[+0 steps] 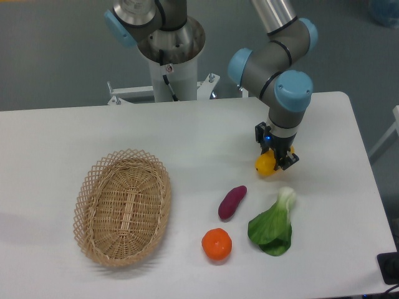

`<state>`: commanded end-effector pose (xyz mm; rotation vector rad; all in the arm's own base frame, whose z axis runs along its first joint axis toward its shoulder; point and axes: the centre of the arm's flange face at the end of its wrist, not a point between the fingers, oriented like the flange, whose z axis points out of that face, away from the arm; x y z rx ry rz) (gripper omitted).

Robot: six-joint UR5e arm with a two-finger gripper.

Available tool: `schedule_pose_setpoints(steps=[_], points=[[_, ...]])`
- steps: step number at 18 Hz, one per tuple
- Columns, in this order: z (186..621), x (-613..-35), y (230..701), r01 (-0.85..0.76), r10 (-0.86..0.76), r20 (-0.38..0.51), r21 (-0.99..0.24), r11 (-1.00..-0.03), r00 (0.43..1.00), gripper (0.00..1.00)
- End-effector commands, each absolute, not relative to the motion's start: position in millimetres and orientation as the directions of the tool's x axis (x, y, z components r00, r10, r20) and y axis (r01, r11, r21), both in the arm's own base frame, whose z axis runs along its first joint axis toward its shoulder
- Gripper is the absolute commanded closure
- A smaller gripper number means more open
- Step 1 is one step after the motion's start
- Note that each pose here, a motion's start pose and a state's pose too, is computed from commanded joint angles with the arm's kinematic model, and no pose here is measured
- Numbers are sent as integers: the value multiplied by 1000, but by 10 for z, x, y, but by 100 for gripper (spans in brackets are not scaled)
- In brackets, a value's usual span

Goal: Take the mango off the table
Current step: 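Close the gripper around the yellow mango, then lift the held mango and carry it toward the wicker basket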

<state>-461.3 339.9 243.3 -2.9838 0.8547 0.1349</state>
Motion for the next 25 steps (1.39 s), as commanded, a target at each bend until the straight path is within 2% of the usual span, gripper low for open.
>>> schedule_pose_setpoints(steps=[2,5,12,16,19,25], points=[[2701,-4630,3416,-520,-515,-131,-7,-854,847,51],[2955,-4615,3507,-476,-458,-165,-92,-875,874,50],[3553,-4470,4051,-363,-309,-240,-229,-903,920,50],[3798,-4355,4303,-251,-181,-221,-352,-902,958,50],[4225,-4258,4512,-166,-76,-207,-462,-871,975,50],[4409,-4017,4693,-89,-21,-127,-557,-826,992,50]])
